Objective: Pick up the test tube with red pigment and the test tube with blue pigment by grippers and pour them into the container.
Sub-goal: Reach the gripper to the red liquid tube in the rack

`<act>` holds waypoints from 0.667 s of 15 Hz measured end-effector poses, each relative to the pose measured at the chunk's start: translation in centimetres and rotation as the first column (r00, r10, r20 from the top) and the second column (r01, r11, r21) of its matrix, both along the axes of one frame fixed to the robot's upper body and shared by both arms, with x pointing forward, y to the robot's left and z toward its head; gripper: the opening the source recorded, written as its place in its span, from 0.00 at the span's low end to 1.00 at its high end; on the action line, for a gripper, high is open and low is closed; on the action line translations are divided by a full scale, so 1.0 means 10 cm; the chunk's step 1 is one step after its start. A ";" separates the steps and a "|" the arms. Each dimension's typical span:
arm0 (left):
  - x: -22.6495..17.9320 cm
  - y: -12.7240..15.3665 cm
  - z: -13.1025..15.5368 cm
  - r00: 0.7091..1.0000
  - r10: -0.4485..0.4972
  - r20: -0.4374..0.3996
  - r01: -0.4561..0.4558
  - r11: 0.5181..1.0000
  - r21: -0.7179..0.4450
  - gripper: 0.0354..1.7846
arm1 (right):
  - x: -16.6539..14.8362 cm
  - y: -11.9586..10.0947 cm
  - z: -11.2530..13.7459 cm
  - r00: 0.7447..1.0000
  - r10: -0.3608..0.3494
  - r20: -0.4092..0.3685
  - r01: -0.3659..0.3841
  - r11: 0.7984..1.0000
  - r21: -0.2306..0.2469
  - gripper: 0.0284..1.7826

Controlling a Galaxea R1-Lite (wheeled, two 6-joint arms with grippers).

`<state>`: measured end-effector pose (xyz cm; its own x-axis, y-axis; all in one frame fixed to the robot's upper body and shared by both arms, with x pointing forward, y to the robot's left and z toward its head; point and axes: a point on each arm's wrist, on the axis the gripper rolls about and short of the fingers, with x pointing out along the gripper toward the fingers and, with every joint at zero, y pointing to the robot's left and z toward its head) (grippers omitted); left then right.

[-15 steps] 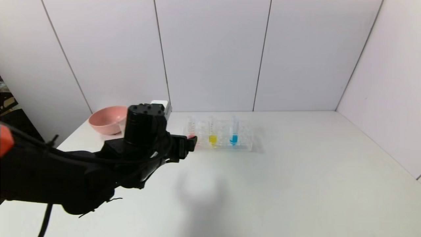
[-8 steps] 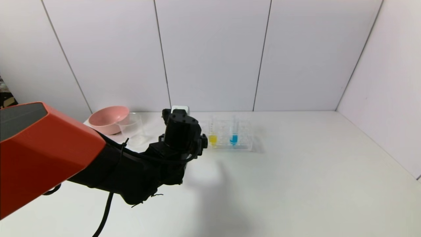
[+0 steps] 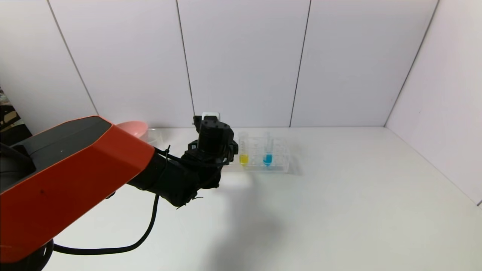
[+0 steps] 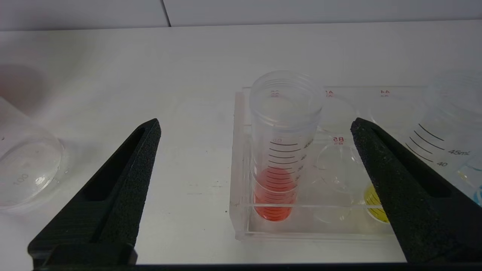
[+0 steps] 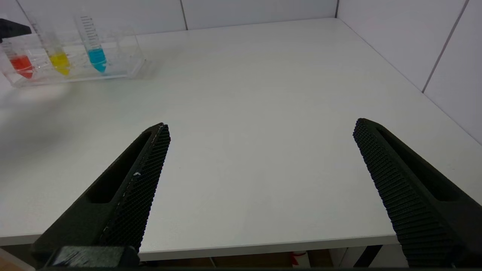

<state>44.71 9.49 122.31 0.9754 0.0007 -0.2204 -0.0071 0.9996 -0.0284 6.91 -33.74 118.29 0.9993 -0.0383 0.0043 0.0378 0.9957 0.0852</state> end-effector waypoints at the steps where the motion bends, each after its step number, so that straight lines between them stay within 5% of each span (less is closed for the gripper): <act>1: 0.03 0.00 -0.01 1.000 0.002 0.001 -0.002 1.000 0.002 0.99 | 0.00 0.00 0.00 1.000 0.000 0.000 0.000 1.000 0.000 1.00; 6: 0.07 0.00 -0.06 1.000 0.001 -0.005 -0.001 1.000 0.003 0.97 | 0.00 0.00 0.00 1.000 0.000 0.000 0.000 1.000 0.000 1.00; 10: 0.06 -0.01 -0.07 1.000 -0.004 -0.007 0.004 1.000 0.003 0.74 | 0.00 0.00 0.00 1.000 0.000 0.000 0.000 1.000 0.000 1.00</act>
<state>45.34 9.35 121.61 0.9738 -0.0023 -0.2273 -0.0035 0.9997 -0.0252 6.91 -33.74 118.29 0.9993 -0.0383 0.0043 0.0378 0.9957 0.0852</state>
